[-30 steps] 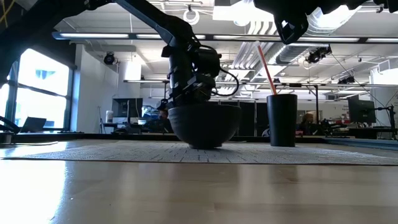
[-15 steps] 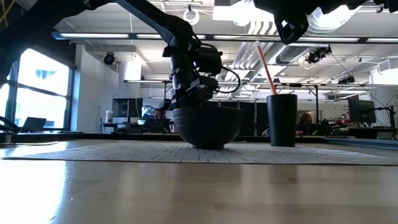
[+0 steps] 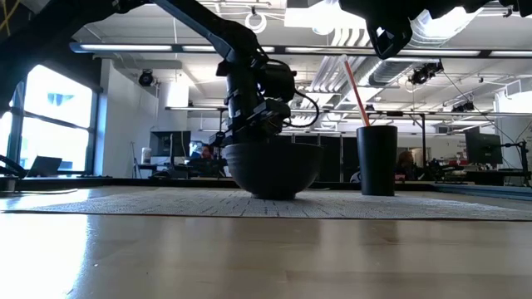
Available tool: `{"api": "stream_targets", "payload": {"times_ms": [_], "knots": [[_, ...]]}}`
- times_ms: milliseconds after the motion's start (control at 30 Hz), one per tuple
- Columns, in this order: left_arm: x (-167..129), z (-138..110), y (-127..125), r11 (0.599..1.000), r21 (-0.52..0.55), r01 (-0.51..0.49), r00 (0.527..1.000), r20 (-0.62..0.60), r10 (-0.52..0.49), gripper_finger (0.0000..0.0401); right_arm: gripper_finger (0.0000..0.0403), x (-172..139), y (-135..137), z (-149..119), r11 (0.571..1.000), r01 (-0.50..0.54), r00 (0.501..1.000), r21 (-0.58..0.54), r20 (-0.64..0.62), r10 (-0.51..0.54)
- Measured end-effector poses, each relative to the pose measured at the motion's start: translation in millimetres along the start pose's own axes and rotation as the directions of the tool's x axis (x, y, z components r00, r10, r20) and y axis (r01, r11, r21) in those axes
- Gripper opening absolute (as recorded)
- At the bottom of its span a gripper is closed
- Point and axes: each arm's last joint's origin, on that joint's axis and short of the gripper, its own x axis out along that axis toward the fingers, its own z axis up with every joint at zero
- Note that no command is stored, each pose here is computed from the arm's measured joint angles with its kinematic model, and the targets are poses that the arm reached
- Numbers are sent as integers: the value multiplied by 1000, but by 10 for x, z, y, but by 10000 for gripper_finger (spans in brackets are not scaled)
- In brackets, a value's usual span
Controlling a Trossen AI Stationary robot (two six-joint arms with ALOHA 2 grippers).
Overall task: Pick & Place Utensil
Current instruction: Put the black bowl on the gray mat, then put the blue fork into the black bowl
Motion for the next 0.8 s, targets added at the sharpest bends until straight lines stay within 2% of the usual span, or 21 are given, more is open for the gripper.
{"api": "stream_targets", "payload": {"times_ms": [333,600,800], "knots": [[0,13,-4,1000,3,3,1000,14,-3,120,165,0,0,0,1000,0,1000,0,0,0],[-47,0,-22,999,3,37,999,-2,-37,131,165,0,0,0,1000,0,1000,0,0,0],[-239,28,-76,1000,29,1,1000,10,-1,131,165,0,0,0,1000,0,1000,0,0,0]]}}
